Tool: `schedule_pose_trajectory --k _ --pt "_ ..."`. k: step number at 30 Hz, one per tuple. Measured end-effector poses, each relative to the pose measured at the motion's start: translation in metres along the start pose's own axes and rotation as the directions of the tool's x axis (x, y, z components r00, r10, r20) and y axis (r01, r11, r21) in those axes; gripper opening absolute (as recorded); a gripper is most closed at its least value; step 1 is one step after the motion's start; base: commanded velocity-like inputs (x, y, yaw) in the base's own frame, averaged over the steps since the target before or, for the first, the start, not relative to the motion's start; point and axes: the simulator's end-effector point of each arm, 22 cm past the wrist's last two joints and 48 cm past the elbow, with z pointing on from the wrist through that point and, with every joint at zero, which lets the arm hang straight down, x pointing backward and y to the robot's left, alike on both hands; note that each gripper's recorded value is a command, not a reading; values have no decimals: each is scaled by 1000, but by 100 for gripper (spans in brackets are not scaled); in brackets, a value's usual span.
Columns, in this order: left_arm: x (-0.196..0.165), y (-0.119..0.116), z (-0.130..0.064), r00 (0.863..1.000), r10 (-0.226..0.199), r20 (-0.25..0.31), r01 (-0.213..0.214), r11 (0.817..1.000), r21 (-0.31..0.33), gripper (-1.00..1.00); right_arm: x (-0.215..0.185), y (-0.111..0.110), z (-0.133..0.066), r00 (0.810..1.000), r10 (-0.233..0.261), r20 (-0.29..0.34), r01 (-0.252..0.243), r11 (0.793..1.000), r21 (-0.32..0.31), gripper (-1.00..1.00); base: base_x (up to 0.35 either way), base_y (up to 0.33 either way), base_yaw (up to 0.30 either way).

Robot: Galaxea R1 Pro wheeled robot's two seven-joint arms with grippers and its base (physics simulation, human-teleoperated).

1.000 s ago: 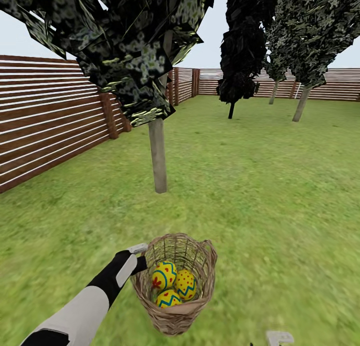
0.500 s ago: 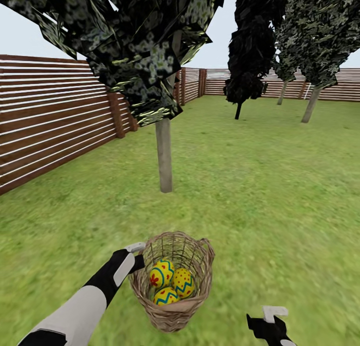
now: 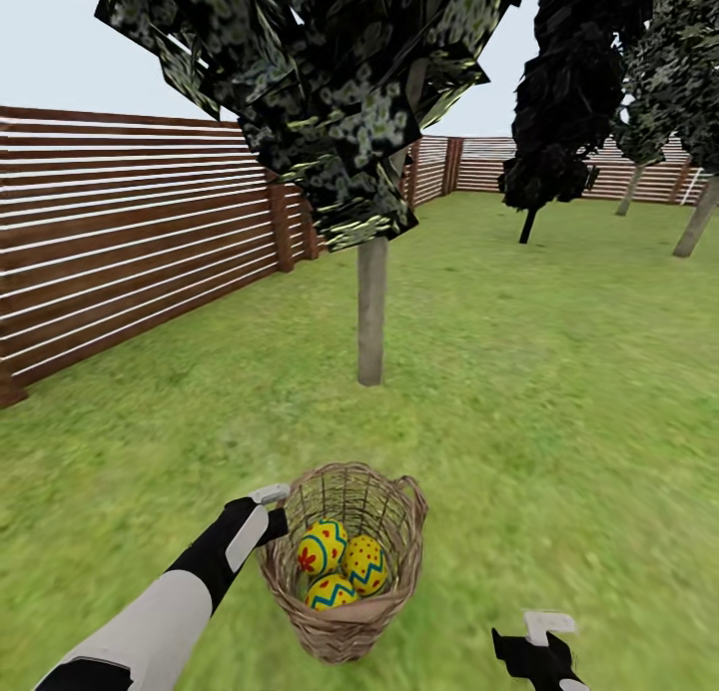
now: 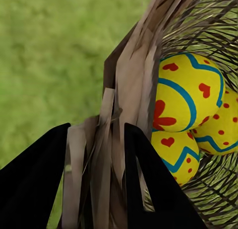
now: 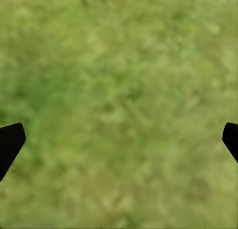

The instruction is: Take the three Easter eggs out of the wicker basket on the lawn in the garden, then place them on the lawn next to a single tree (choose any tree) so that all three eggs are next to the same tree and none are left in the basket.

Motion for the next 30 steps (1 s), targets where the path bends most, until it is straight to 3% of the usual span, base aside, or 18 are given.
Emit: schedule_pose_trajectory --k 14,30 --pt "-4 0 -1 1000 2 9 -2 1000 0 -100 0 0 0 1000 0 0 0 1000 0 100 304 0 267" --pt "-4 -1 -2 1000 1 11 -1 1000 2 -100 1 -1 0 1000 0 0 0 1000 0 100 327 0 6"
